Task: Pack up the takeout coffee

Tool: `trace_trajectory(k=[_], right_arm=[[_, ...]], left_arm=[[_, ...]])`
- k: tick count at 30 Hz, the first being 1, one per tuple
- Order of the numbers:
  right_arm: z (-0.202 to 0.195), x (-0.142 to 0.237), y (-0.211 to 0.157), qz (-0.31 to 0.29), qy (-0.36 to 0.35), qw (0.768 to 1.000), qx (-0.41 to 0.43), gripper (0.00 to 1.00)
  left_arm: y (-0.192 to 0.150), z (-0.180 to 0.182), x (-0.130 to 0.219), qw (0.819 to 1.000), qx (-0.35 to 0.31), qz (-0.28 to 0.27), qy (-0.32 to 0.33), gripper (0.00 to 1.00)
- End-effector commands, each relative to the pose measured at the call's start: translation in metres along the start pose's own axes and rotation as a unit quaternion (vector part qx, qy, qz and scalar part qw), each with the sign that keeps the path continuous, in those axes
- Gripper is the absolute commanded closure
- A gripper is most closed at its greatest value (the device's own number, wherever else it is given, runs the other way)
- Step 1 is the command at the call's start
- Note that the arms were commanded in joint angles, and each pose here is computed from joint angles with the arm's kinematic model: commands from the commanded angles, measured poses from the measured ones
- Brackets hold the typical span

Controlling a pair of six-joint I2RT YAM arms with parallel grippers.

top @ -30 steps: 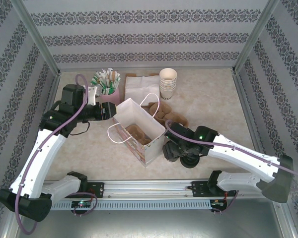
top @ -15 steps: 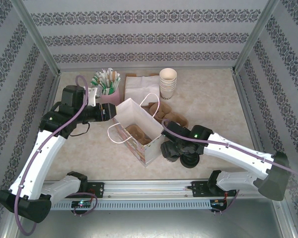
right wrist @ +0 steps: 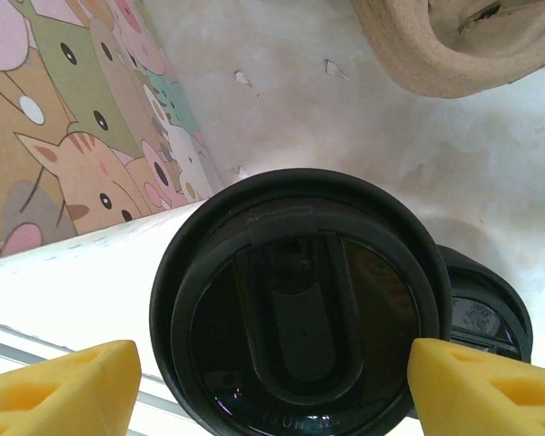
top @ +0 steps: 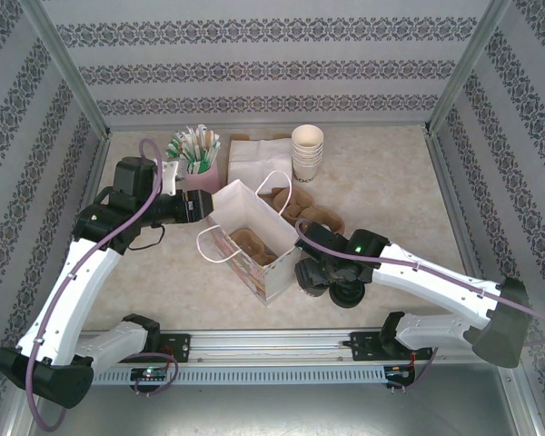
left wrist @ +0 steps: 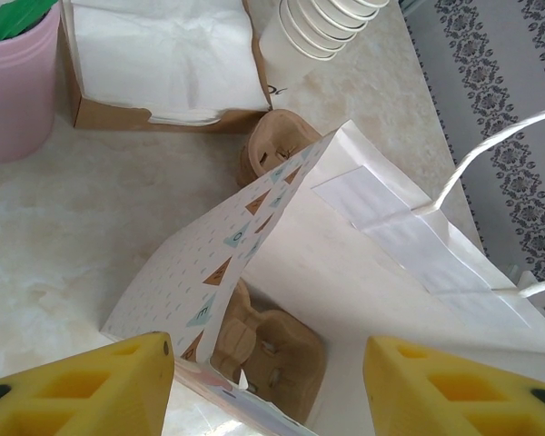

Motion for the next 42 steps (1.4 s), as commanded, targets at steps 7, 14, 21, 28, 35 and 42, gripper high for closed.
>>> trace_trajectory(k=[7,14,21,28,35,42], right_arm=[[-0.011,0.008,0.006,-0.022,-0.018,1.0,0.004,0.18],[-0.011,0.003,0.003,-0.015,-0.012,1.0,0.003,0.18],[-0.012,-0.006,-0.004,0.004,-0.014,1.0,0.003,0.19],[-0.014,-0.011,-0.008,0.014,-0.019,1.0,0.002,0.22],[-0.013,-0.013,-0.01,0.019,-0.018,1.0,0.002,0.24],[-0.013,-0.018,-0.012,0.029,-0.023,0.999,0.002,0.23]], left_arm=[[-0.007,-0.003,0.002,1.0,0.006,0.009,0.001,0.42],[-0.007,-0.005,0.001,1.0,0.006,0.01,0.001,0.42],[-0.006,-0.005,0.001,1.0,0.007,0.009,0.001,0.42],[-0.007,-0.006,0.0,1.0,0.005,0.011,0.003,0.42],[-0.007,-0.007,0.0,1.0,0.003,0.011,0.003,0.42],[-0.008,-0.007,0.0,1.0,0.002,0.012,0.004,0.42]])
Point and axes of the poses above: each hand's point on the last joint's axis, 136 mm out from that joint toward the fingers, its own x axis back along the fingers, its own z axis along the line the jaws close on, y = z × x, the point moved 4 cm from there along x, back along the fingers, and after that the axes turned 12 degrees about -x, right-handed, at the moved point
